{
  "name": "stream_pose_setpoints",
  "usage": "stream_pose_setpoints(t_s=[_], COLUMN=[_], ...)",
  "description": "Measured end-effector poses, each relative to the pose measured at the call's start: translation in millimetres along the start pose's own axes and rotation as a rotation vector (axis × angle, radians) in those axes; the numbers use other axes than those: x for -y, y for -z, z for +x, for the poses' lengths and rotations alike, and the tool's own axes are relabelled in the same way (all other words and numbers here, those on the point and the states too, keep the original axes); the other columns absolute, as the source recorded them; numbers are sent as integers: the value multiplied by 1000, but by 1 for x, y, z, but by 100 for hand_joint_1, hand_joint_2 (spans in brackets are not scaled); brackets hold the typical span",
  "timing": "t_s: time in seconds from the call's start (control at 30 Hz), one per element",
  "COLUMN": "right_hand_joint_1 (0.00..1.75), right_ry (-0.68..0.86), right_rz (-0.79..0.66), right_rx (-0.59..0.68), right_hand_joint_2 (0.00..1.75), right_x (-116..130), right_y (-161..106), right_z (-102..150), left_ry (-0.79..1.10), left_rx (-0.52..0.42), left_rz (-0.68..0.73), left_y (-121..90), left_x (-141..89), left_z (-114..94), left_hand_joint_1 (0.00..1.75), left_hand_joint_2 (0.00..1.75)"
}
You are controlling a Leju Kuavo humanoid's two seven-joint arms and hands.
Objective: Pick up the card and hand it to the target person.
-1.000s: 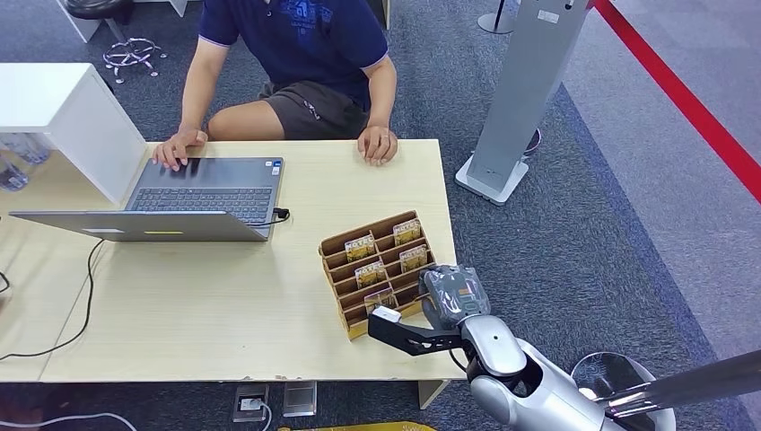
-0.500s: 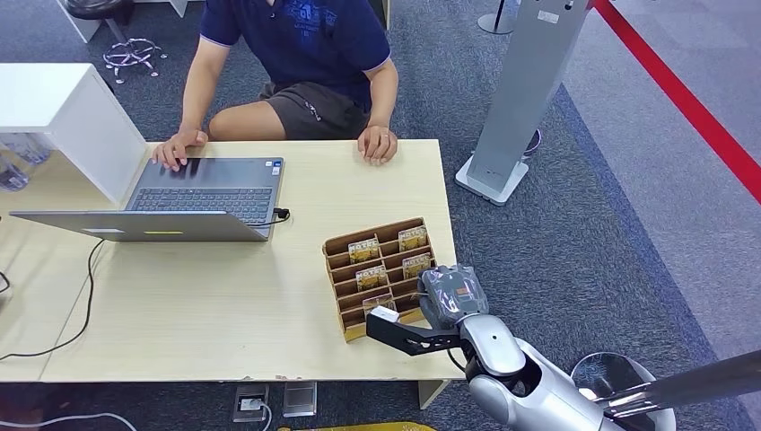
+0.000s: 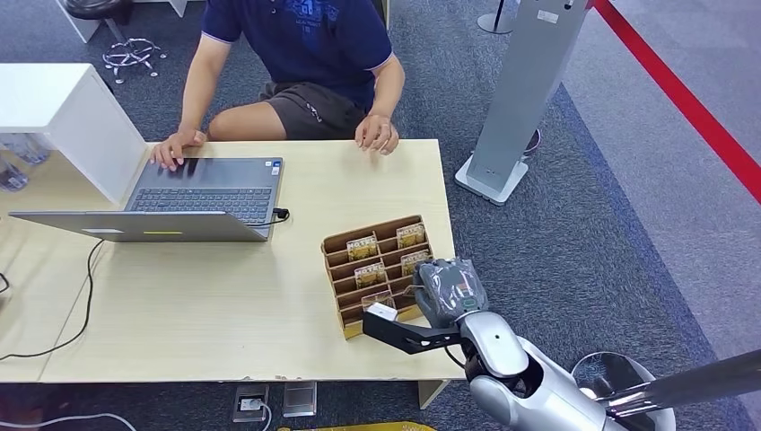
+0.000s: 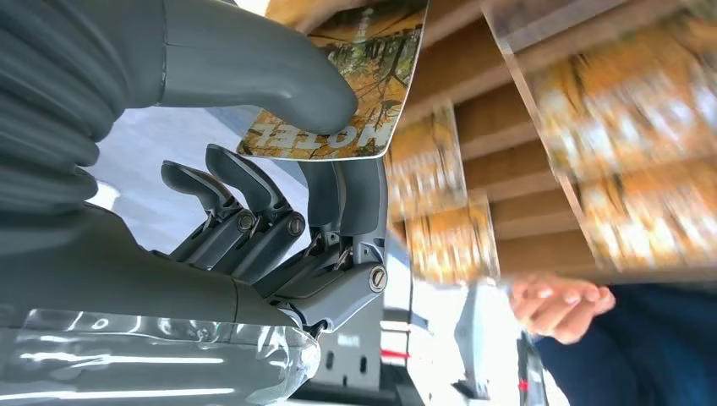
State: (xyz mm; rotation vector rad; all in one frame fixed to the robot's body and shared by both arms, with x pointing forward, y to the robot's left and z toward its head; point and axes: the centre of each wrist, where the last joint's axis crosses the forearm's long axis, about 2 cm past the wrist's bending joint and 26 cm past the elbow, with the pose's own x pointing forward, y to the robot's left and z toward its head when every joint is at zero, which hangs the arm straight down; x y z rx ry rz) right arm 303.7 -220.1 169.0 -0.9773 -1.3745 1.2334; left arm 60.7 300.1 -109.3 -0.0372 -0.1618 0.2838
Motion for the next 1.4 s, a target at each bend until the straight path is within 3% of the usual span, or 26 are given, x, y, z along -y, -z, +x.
stream_pose_setpoints(t_s=[0.37, 0.6, 0.77, 0.97, 1.1, 1.4], right_hand_joint_1=[175, 175, 175, 175, 0, 0], right_ry=[88, 138, 157, 139, 119, 96], right_rz=[-281, -362, -385, -331, -284, -241], right_rx=[165, 269, 313, 295, 290, 293], right_hand_joint_2=[175, 175, 175, 175, 175, 175], right_x=[70, 103, 109, 98, 86, 73], right_y=[32, 68, 104, 130, 136, 144], right_z=[19, 41, 58, 72, 78, 90], left_ry=[16, 35, 37, 24, 11, -2], left_rx=[8, 12, 24, 33, 22, 9], left_rz=[-2, -7, -15, -13, -7, 5], left_y=[0, 0, 0, 0, 0, 0], left_x=[0, 1, 2, 2, 2, 1], left_z=[0, 2, 4, 5, 5, 4], left_hand_joint_1=[0, 0, 0, 0, 0, 0], left_hand_joint_2=[0, 0, 0, 0, 0, 0])
